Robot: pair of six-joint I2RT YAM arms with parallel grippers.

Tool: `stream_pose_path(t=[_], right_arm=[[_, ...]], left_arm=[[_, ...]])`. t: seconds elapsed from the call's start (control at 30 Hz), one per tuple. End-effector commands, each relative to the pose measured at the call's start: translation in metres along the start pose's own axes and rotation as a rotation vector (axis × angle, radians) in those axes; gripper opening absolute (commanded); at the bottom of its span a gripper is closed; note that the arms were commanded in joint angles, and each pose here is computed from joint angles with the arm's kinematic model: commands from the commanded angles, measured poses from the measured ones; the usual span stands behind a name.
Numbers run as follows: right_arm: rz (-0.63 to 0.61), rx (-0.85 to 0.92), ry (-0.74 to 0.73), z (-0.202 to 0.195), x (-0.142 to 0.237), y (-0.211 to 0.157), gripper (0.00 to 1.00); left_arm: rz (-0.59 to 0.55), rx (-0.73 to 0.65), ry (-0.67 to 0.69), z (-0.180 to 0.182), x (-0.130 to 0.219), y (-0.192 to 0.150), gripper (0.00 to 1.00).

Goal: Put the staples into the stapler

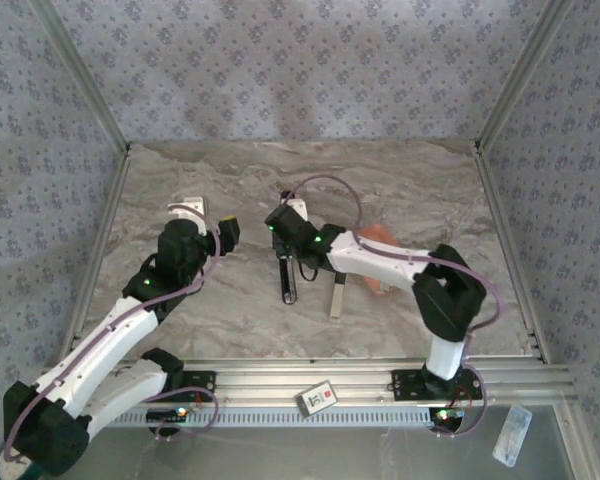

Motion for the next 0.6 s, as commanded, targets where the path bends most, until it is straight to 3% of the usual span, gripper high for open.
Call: stream_pose_path(t=[0.0,0.57], right_arm=[[0.021,-0.02,-0.087,0.002,-0.007,0.008,0.0],[0.12,-0.175,-0.205,-0.028,-0.095,0.033,0.0]], left_arm=[[0.031,0.027,0.048,0.01,0.001,-0.012,0.83],[0.107,0.071,0.066,0.022,-0.014,-0.04,0.84]])
Point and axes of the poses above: each hand's point on the last joint's axis, 136 mm out from that joint toward the fingers, its own x axis back along the fingers, its own z axis along the line the jaws close on, y = z × x, the point moved 5 cm from there along x, back along the fingers, and after that the axes turned 11 degrees about -x, right-handed, at the moved point
